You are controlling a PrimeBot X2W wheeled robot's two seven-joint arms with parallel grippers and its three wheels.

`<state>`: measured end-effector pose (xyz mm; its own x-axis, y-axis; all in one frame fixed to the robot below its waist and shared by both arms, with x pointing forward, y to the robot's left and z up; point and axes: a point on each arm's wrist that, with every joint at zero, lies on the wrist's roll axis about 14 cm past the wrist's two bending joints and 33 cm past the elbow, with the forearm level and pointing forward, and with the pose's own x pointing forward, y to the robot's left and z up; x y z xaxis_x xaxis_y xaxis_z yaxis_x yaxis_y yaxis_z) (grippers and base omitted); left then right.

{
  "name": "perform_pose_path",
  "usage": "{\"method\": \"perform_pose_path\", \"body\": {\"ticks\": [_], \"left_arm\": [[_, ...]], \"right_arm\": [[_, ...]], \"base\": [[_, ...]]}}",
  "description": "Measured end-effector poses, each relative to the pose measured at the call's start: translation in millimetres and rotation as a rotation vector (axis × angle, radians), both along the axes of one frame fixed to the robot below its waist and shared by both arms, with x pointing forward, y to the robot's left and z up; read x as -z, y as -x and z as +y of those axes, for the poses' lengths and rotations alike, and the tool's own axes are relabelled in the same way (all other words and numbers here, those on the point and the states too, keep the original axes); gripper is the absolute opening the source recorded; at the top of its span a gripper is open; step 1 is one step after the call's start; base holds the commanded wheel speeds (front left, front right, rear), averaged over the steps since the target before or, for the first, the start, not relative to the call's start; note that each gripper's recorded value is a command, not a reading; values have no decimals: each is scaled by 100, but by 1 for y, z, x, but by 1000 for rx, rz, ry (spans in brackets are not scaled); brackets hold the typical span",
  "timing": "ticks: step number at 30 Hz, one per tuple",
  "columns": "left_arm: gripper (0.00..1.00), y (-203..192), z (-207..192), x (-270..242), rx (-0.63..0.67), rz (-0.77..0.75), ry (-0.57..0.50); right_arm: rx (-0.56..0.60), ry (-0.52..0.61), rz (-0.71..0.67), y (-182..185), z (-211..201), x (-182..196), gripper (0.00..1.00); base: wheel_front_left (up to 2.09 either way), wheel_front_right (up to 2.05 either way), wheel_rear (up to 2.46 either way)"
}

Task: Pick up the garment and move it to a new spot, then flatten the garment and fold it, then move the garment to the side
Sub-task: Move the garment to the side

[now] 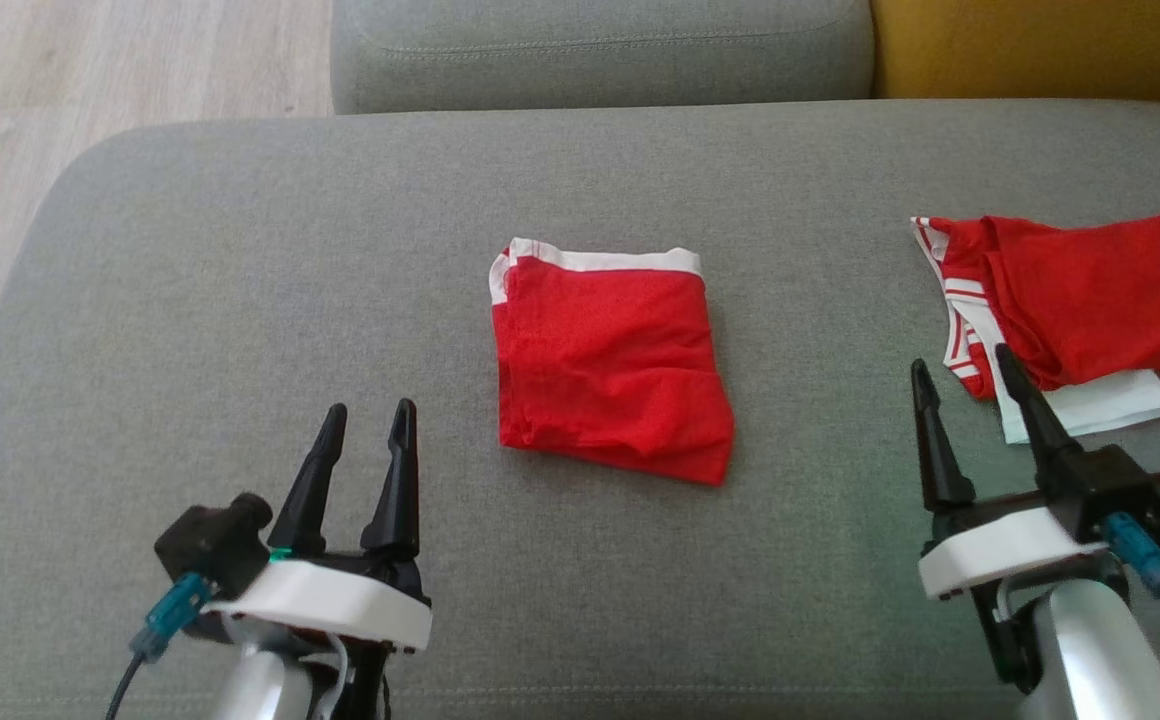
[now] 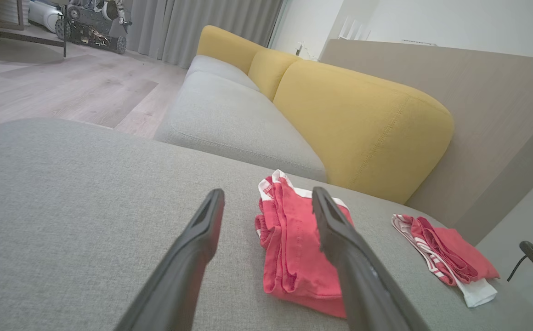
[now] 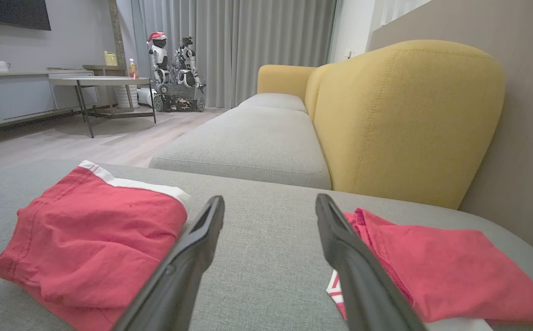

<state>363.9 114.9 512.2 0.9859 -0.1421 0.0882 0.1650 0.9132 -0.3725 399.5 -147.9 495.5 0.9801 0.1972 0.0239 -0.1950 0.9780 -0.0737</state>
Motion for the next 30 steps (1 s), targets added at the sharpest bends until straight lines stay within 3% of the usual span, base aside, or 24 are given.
{"method": "perform_pose_path", "body": {"ticks": [5, 16, 30], "left_arm": [[100, -1, 1, 4, -3, 12, 0], [100, -10, 5, 14, -6, 41, -5], [100, -10, 40, 28, -111, 87, -17]], "right_arm": [[-29, -23, 21, -2, 14, 6, 100], [-185, -160, 306, -40, 83, 52, 100], [-267, -138, 567, -63, 121, 116, 100]], "base": [[0, 0, 0], [0, 0, 0], [0, 0, 0]]}}
